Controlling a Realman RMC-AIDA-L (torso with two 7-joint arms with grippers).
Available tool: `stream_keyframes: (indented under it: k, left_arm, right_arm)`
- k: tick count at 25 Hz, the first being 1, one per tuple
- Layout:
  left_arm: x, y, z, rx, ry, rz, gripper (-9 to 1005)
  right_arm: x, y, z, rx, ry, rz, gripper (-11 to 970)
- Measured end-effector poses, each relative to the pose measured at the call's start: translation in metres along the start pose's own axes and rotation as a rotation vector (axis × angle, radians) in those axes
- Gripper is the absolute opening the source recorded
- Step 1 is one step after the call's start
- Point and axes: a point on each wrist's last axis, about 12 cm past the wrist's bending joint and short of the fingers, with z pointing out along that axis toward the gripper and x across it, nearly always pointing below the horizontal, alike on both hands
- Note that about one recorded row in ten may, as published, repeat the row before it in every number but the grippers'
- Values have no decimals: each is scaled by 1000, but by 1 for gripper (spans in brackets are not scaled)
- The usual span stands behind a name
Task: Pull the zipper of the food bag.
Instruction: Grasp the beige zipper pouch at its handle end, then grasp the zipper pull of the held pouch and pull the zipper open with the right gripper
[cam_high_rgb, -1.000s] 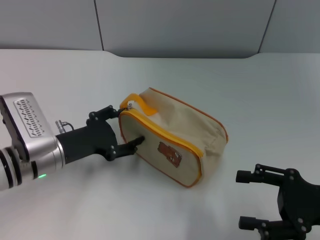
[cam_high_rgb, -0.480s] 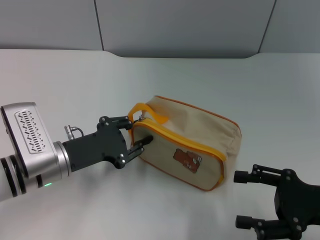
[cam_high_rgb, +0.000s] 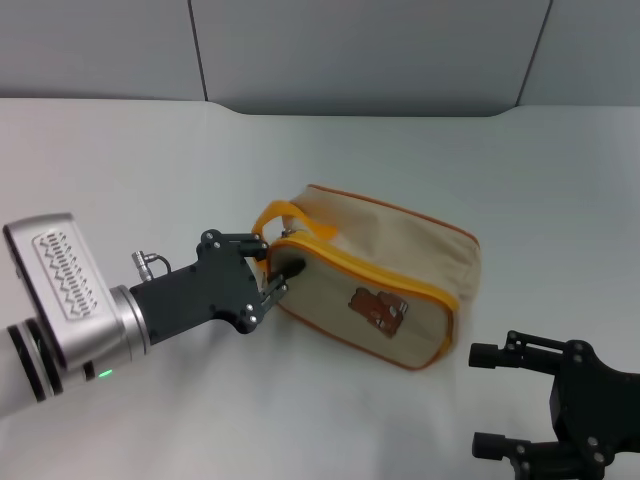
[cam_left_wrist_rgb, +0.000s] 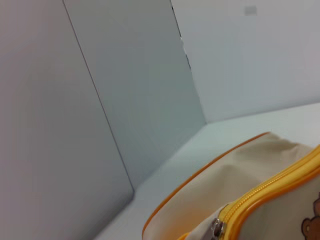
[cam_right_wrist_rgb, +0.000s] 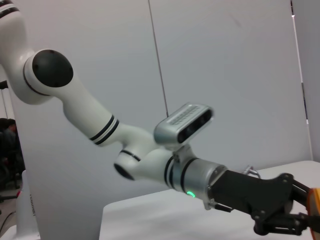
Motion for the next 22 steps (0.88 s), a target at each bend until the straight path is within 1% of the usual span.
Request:
stream_keyframes:
  k: [1, 2, 5, 6, 8, 10, 12, 13, 14, 15, 16, 17, 18, 20, 21, 22]
  left_arm:
    - [0, -5, -2, -28, -26, 30, 249]
    - [0, -5, -2, -28, -26, 30, 243]
    - [1, -15, -6, -66, -64, 64, 223]
    - [0, -21, -6, -79, -86, 80, 217]
    - [-1, -22, -6, -82, -95, 84, 204]
    - [-4, -25, -6, -84, -122, 111, 192]
    - [-9, -30, -8, -93, -174, 191, 179]
    - [-9, -30, -8, -93, -174, 191, 173]
    - [-12, -31, -8, -96, -197, 227, 167]
    - [-14, -31, -9, -97, -217, 254, 159]
    - [-19, -29, -9, -98, -248, 295, 151]
    - [-19, -29, -9, -98, -248, 295, 143]
    - [-21, -26, -8, -96, -260, 311, 135]
    - [-27, -18, -4, -84, -283, 356, 118]
    - [-31, -12, -1, -70, -296, 393, 110]
    - [-31, -12, -1, -70, -296, 393, 101]
  right_arm:
    - [0, 0, 0, 2, -1, 0, 832]
    - [0, 0, -1, 4, -3, -2, 832]
    - [0, 2, 0, 11, -16, -5, 832]
    - [0, 2, -1, 23, -28, -6, 832]
    - [0, 1, -2, 31, -35, -8, 832]
    - [-1, 0, -3, 59, -55, -12, 832]
    - [-3, -1, -7, 137, -125, -28, 832]
    - [-3, -1, -7, 137, -125, -28, 832]
    - [-3, -1, -8, 181, -165, -40, 832]
    - [-3, 0, -8, 224, -206, -50, 832]
    - [-2, 2, -8, 318, -284, -88, 832]
    - [-2, 2, -8, 318, -284, -88, 832]
    - [0, 4, -7, 378, -326, -113, 832]
    - [3, 6, -8, 451, -368, -151, 832]
    - [5, 8, -8, 491, -387, -173, 832]
    - [6, 9, -9, 525, -402, -189, 832]
